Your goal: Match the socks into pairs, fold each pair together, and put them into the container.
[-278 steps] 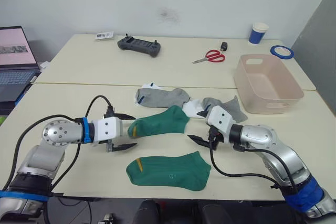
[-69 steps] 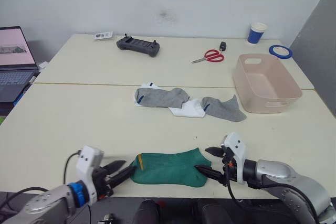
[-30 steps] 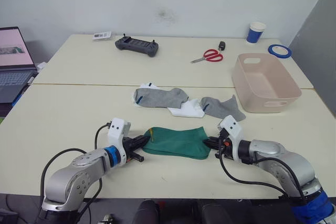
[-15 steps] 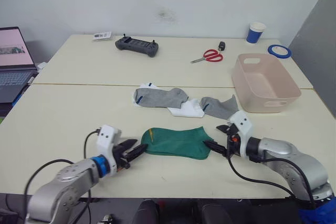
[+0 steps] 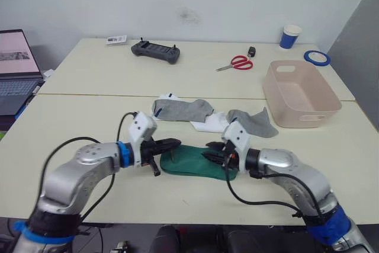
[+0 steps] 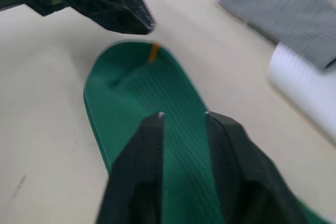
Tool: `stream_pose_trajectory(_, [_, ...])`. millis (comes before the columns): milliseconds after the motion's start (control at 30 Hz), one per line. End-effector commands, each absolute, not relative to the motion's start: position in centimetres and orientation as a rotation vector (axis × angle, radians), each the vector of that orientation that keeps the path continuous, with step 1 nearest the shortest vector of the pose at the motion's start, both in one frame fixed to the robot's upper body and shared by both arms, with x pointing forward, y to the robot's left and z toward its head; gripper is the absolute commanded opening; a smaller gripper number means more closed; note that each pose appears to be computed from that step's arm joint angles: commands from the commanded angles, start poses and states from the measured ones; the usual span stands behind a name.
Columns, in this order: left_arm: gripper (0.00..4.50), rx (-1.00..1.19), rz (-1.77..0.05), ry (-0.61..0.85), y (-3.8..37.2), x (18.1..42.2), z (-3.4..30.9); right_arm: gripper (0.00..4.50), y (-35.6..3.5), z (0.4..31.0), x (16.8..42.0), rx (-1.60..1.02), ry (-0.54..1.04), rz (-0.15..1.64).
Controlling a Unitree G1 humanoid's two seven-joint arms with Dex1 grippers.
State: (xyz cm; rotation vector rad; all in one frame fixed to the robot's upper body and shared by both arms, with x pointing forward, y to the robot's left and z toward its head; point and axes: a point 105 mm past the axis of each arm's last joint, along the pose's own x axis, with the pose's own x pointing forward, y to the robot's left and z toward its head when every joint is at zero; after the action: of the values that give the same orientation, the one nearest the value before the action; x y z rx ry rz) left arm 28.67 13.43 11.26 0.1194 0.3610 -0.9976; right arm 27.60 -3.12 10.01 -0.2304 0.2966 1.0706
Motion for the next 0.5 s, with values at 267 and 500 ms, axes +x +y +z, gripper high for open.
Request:
stream_pose_trajectory(267, [0.0, 0.201, -0.947, 0.519, 14.6, 27.9, 6.3, 0.01, -6.7, 7.4, 27.5, -0.337, 0.377, 1.005])
stream_pose_trajectory(500, [0.0, 0.225, -0.924, 0.534, 15.4, 27.2, 5.3, 0.01, -11.1, 7.4, 26.9, -0.373, 0.419, 0.927])
